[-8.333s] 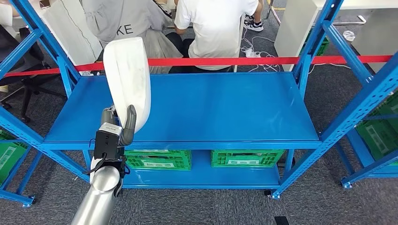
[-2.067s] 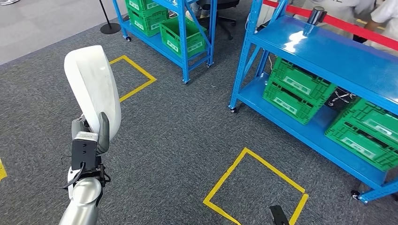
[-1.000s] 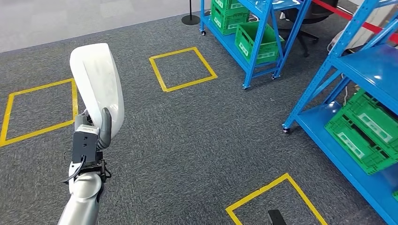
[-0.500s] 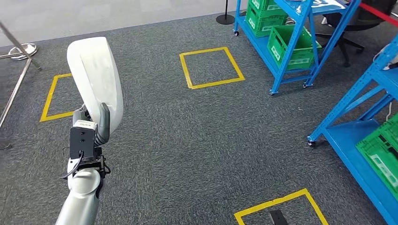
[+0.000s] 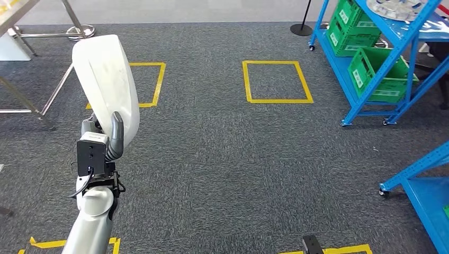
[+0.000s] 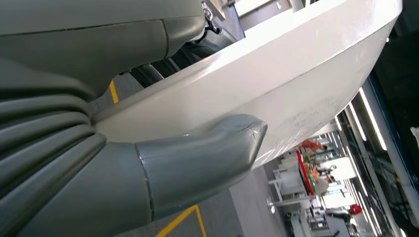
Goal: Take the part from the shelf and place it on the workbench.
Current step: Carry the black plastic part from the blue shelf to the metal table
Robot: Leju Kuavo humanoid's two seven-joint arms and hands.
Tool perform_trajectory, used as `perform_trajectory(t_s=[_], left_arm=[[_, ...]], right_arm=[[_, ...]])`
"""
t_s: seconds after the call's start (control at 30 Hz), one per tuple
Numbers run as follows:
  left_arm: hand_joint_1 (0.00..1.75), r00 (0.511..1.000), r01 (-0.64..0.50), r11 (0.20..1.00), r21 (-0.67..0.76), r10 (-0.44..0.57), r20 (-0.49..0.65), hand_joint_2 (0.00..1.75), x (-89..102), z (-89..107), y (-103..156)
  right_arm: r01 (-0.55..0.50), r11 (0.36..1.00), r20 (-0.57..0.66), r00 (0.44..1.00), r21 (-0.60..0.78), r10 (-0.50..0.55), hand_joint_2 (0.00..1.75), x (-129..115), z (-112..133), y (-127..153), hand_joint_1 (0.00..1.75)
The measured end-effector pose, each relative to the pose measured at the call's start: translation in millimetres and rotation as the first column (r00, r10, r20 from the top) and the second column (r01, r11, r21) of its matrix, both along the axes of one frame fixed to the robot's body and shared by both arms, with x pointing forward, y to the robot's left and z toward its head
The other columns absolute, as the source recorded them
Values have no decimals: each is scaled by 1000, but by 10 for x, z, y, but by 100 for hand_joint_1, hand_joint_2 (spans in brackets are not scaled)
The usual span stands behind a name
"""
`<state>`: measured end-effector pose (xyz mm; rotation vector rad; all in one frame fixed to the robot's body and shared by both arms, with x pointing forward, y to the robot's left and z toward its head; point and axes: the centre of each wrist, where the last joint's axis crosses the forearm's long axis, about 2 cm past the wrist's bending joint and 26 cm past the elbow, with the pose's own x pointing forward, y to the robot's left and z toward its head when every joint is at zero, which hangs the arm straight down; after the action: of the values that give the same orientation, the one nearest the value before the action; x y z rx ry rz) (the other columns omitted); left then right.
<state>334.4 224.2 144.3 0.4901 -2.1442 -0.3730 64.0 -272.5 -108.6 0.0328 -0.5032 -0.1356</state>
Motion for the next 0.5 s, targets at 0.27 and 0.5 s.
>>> perform_trajectory(t_s=[0.27,0.5], left_arm=[[175,1000,-8,1000,-6,8,-1,175,-3,-8,4],[175,1000,-17,1000,-9,17,-16,175,-83,-102,25]], right_arm=[[1,1000,-3,1000,0,-1,0,-18,-3,-1,0],[-15,1000,-16,1000,0,15,0,-68,-10,4,0]])
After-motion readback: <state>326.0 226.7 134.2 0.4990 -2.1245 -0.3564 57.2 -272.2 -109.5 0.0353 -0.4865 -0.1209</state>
